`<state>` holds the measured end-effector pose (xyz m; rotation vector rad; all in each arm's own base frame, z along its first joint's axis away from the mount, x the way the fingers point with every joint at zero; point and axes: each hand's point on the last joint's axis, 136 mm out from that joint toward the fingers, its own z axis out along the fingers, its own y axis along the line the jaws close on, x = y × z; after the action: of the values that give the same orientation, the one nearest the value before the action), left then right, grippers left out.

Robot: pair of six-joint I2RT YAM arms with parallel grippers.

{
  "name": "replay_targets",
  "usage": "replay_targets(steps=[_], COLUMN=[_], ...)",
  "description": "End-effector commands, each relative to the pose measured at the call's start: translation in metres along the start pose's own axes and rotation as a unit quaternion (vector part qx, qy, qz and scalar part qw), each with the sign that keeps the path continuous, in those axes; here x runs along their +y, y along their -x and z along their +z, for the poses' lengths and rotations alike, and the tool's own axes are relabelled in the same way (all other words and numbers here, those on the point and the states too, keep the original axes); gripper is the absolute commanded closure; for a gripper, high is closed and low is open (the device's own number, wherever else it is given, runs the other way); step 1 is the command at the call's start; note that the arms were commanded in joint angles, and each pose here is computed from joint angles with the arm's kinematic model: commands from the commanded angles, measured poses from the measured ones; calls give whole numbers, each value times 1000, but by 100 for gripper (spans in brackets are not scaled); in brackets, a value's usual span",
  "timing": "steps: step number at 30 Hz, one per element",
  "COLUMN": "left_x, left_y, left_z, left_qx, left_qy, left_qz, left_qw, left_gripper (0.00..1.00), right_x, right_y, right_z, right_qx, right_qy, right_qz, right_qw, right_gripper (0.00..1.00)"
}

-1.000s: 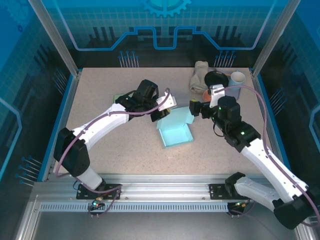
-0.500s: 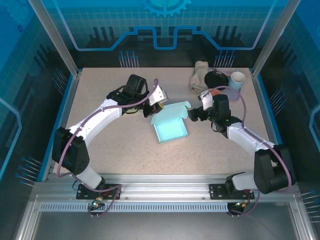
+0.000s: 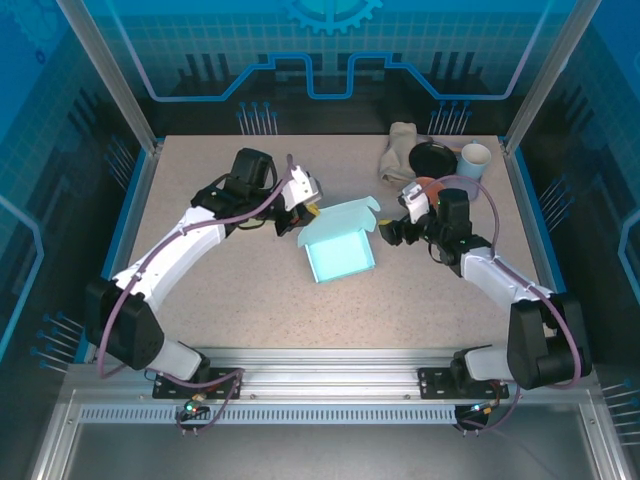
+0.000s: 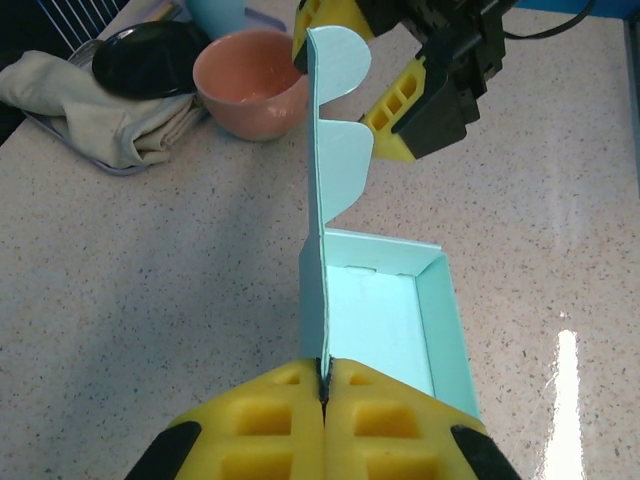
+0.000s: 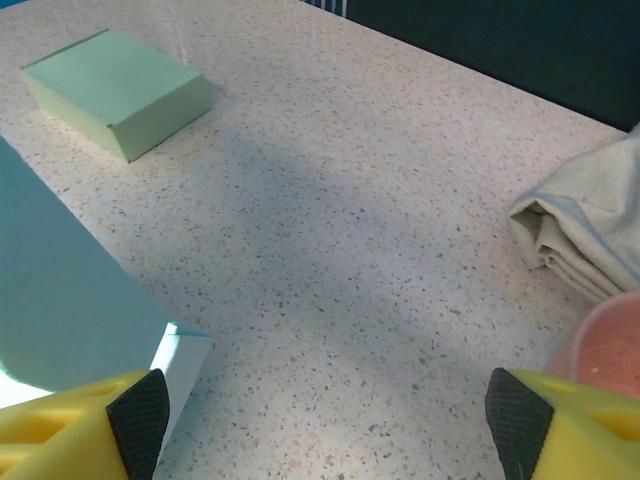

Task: Fold the paper box

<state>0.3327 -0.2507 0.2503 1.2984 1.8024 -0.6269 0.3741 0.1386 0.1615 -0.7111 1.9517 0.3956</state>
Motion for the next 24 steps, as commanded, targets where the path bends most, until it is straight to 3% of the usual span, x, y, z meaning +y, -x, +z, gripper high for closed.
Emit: replay_targets(steps=[1, 6, 14, 20, 24], left_x=[-10, -11, -29, -42, -52], left_y=[4, 3, 13, 18, 21], left_z=[-6, -8, -17, -25, -31], left_qx=[-23, -27, -54, -64, -73], left_qy=[-23, -24, -60, -86, -106], left_qz=[1, -1, 6, 13, 19], left_qw=[999, 999, 997, 994, 992], left_gripper=[100, 100, 100, 100, 99], right_x=[15, 50, 70, 84, 91], right_y=[8, 24, 29, 35, 39], right_z=[-1, -5, -3, -7, -11], right_qx=[-23, -42, -38, -38, -46], right_qy=[44, 96, 141, 183, 196], right_qz=[-27, -69, -79, -82, -94], right_qw=[998, 992, 986, 979, 975], right_gripper=[16, 16, 17, 32, 30])
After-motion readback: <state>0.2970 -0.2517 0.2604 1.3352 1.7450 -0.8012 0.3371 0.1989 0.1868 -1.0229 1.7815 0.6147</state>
